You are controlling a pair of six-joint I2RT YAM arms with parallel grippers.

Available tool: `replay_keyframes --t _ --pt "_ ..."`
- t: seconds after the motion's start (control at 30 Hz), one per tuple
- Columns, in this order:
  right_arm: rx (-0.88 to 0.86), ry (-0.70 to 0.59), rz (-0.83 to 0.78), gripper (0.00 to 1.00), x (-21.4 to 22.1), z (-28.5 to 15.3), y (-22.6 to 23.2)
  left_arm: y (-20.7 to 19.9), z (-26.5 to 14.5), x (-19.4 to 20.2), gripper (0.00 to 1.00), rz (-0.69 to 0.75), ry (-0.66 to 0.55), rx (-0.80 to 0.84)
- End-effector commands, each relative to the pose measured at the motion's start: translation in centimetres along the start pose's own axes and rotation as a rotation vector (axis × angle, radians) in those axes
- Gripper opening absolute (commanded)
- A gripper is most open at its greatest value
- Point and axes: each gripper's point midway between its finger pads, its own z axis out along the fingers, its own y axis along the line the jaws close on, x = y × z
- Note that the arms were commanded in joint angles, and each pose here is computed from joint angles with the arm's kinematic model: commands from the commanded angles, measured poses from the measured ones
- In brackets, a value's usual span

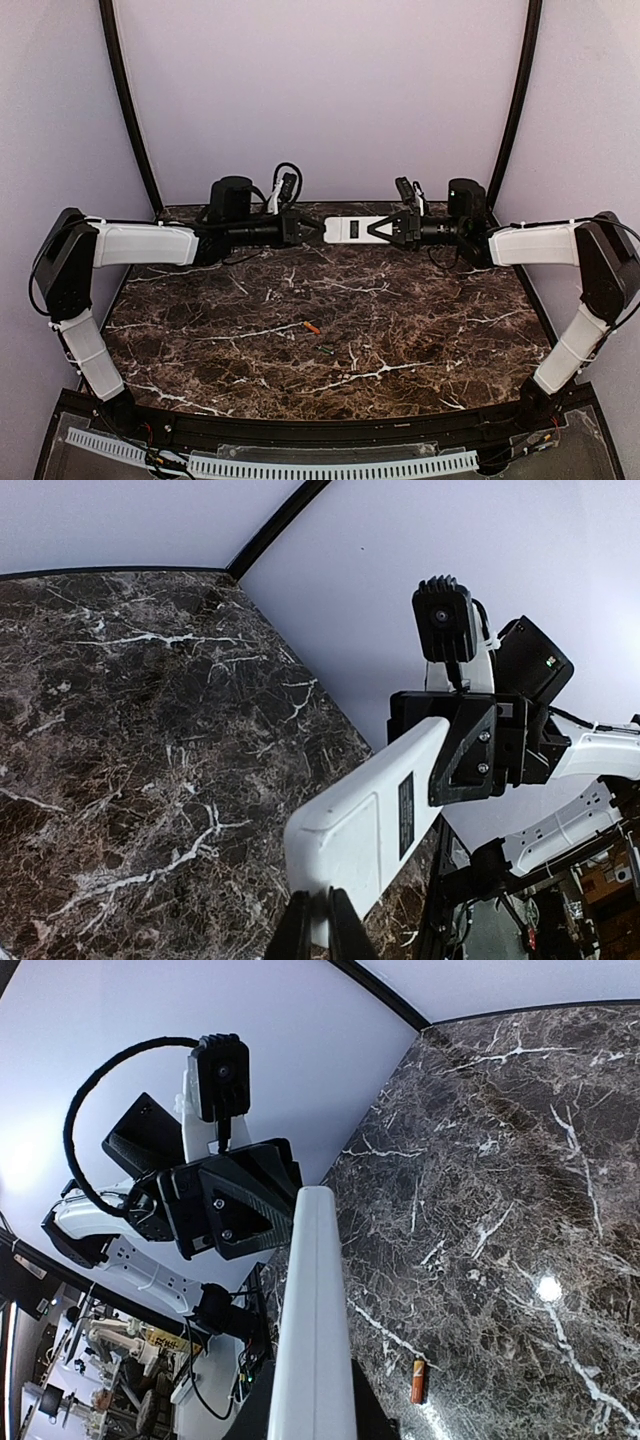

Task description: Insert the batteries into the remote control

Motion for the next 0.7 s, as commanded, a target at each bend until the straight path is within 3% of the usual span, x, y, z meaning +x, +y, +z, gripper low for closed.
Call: replay_keyframes --t 0.0,0.2,0.27,0.37,0.43,0.57,0.67 --pt "-0.058 0.003 -0.11 0.0 -0.9 0.1 2.7 1.4 -0.8 1.0 0.03 -0.021 0.016 -0.058" --pt "-0.061 0.01 -0.102 0.0 -0.6 0.3 2.4 0.3 -0.5 0.8 0.02 -0.022 0.008 0.004" --pt "-0.065 0.01 -0.103 0.0 -0.6 0.3 2.4 0.4 -0.5 0.8 0.12 -0.03 0.003 0.005" --pt "-0.062 0.011 -0.103 0.0 -0.6 0.2 2.6 0.9 -0.9 0.8 0.49 -0.027 -0.009 -0.034" --pt "-0.055 0.015 -0.107 0.0 -0.5 0.2 2.4 0.9 -1.1 0.7 0.62 -0.022 -0.018 -0.04" --pt "-0.059 0.02 -0.111 0.0 -0.2 0.1 2.4 0.5 -1.9 0.2 0.73 -0.03 -0.064 -0.007" --pt "-0.059 0.018 -0.122 0.0 -0.3 -0.1 2.6 0.7 -3.5 -0.7 0.75 -0.047 -0.124 -0.001"
